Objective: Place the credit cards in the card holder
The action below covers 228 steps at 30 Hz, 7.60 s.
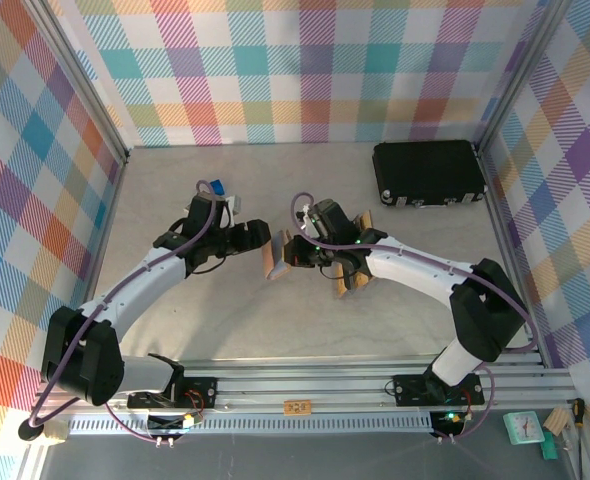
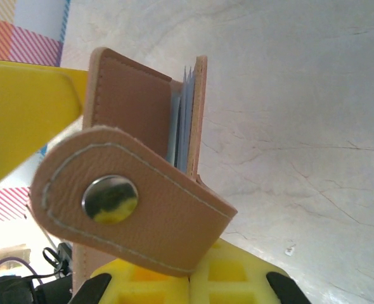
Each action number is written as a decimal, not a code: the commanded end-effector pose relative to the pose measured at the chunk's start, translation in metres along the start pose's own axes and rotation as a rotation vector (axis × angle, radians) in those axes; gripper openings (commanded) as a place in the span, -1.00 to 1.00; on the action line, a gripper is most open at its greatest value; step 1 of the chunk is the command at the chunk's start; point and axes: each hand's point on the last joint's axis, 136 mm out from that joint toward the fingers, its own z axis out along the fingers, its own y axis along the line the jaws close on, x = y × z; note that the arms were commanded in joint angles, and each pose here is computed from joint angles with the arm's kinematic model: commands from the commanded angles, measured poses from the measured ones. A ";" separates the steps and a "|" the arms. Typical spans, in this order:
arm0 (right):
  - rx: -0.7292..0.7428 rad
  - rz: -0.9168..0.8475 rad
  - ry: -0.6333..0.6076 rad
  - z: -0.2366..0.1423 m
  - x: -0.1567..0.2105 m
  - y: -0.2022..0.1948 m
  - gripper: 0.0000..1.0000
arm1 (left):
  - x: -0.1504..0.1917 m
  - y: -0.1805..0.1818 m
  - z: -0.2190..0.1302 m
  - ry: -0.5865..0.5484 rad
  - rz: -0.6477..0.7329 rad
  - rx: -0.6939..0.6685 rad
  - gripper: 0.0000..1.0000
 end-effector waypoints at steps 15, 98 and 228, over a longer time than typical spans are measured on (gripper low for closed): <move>0.047 -0.018 0.007 0.008 -0.004 -0.002 -1.00 | 0.022 0.009 0.017 0.099 0.076 -0.090 0.71; 0.092 0.230 0.036 0.063 0.060 -0.071 -0.46 | 0.095 0.090 0.062 0.124 -0.076 -0.248 -0.35; 0.024 0.132 0.216 0.124 0.033 -0.044 -0.41 | 0.104 0.077 0.046 0.089 0.091 -0.145 -0.05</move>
